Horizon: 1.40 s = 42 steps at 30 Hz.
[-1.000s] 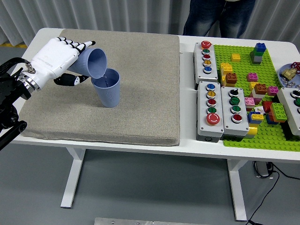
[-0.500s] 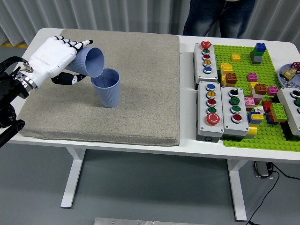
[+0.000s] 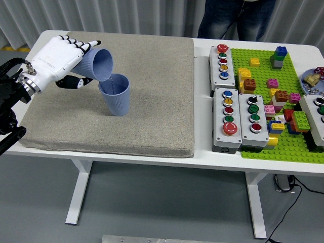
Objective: Pick cup pour cup place
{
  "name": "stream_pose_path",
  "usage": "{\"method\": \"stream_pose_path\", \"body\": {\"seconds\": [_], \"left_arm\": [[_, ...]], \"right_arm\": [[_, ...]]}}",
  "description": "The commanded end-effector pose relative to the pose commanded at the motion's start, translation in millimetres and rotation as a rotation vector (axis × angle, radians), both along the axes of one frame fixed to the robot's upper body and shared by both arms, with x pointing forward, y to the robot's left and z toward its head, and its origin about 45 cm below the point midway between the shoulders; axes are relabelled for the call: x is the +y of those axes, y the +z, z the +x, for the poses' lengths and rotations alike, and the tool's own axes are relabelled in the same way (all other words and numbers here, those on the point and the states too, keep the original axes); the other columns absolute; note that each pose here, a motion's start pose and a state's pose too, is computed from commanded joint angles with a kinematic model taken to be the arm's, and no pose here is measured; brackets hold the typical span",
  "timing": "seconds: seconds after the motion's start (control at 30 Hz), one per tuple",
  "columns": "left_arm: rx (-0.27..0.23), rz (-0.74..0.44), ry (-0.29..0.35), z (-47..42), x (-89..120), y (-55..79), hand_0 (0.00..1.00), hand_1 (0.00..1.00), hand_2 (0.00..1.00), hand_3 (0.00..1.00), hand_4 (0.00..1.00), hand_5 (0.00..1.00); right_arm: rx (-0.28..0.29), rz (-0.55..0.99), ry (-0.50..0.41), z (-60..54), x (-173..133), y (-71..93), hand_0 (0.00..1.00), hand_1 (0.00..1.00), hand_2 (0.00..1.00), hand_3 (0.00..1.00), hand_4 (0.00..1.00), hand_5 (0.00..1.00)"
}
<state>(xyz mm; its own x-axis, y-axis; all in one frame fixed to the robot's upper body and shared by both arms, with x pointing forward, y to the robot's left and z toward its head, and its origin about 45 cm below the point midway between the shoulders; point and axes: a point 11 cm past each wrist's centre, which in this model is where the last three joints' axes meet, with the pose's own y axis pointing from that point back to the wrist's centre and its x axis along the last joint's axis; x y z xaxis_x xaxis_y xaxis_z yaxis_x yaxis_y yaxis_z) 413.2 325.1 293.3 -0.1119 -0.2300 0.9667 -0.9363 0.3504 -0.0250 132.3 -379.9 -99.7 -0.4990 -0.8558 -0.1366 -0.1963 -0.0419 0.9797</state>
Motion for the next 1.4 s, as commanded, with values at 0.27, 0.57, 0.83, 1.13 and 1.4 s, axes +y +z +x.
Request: {"method": "stream_pose_path", "body": {"seconds": [0.27,0.57,0.83,1.13,1.4], "left_arm": [[-0.005,0.01,-0.006,1.0,-1.0,2.6,0.599,0.558,0.713,0.715,0.616,0.302],[-0.011,0.024,-0.009,2.3,-2.7,5.2,0.599,0.558,0.713,0.715,0.618,0.3],[-0.011,0.034,0.001,4.2,-1.6,6.1,0.6,0.558,0.712,0.714,0.607,0.275],[-0.002,0.052,0.0,7.5,-2.2,6.4,0.607,0.558,0.713,0.716,0.606,0.271],[0.008,0.066,-0.004,7.1,-2.0,5.8,0.611,0.561,0.712,0.713,0.604,0.266]], "right_arm": [[-0.002,-0.001,0.0,1.3,-0.6,0.5,0.771,0.717,0.752,0.625,0.214,0.266],[-0.005,-0.002,-0.002,1.5,-1.1,0.7,0.771,0.716,0.752,0.625,0.214,0.264],[-0.004,-0.003,-0.001,1.4,-1.2,0.6,0.771,0.716,0.752,0.626,0.214,0.264],[-0.001,-0.001,-0.006,-1.2,0.0,-0.4,0.771,0.716,0.752,0.625,0.213,0.263],[0.0,-0.001,-0.007,-2.0,-0.3,-0.6,0.771,0.716,0.752,0.625,0.213,0.262]]}}
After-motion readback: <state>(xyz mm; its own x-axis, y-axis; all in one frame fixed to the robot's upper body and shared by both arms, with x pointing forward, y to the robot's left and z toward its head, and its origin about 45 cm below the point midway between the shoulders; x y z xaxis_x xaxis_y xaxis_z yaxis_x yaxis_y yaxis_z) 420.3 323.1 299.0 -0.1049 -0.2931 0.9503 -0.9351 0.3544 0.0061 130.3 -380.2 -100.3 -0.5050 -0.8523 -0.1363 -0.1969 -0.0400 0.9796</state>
